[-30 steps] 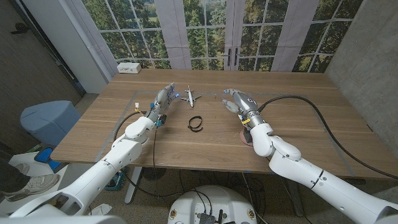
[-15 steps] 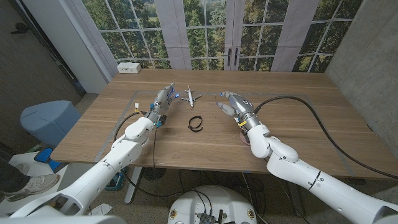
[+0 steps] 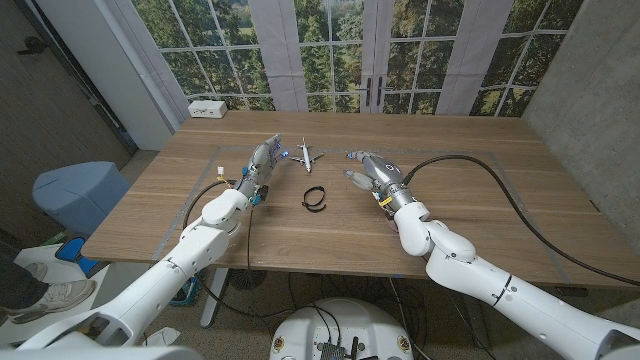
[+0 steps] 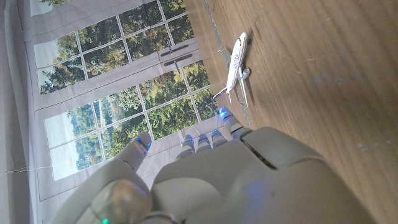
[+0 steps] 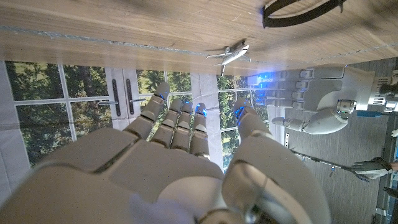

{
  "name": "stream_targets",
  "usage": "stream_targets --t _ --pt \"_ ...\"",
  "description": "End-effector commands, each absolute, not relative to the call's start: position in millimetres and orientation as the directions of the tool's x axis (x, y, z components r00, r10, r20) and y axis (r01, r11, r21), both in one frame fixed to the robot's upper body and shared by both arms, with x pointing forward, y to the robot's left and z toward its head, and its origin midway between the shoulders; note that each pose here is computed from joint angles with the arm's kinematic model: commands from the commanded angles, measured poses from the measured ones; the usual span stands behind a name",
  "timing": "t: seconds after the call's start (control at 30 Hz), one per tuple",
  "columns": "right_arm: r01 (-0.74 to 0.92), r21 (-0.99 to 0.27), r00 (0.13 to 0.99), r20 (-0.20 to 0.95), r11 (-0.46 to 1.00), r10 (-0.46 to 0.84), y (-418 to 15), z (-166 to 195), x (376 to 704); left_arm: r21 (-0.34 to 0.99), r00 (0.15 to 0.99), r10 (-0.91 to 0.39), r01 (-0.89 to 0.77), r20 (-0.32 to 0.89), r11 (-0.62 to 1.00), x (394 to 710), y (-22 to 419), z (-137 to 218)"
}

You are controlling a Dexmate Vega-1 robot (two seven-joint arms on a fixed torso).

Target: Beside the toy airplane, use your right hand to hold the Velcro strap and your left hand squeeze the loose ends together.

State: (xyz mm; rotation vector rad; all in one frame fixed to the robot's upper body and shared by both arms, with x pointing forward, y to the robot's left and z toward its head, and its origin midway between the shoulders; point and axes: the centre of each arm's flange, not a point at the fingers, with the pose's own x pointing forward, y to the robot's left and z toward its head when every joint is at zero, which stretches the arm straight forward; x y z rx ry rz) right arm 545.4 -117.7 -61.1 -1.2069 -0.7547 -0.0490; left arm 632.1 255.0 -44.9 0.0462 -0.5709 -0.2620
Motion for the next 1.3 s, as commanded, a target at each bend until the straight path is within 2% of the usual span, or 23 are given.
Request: stream_targets --t 0.03,0.5,1.3 --pt "0.407 -0.838 0.762 0.531 0.363 0.371 -108 -68 546 0.120 0.813 -0.247 0.216 0.528 0.969 629 254 -47" --pt "0.414 -0.843 0.775 0.524 0.342 0.353 -94 -74 548 0.118 0.826 -0.217 0.182 0.520 0.976 627 264 -52" --pt "0.433 -0.856 0.799 0.510 0.283 0.319 -61 -88 546 0.148 0.816 -0.245 0.197 0.524 0.969 629 279 -50"
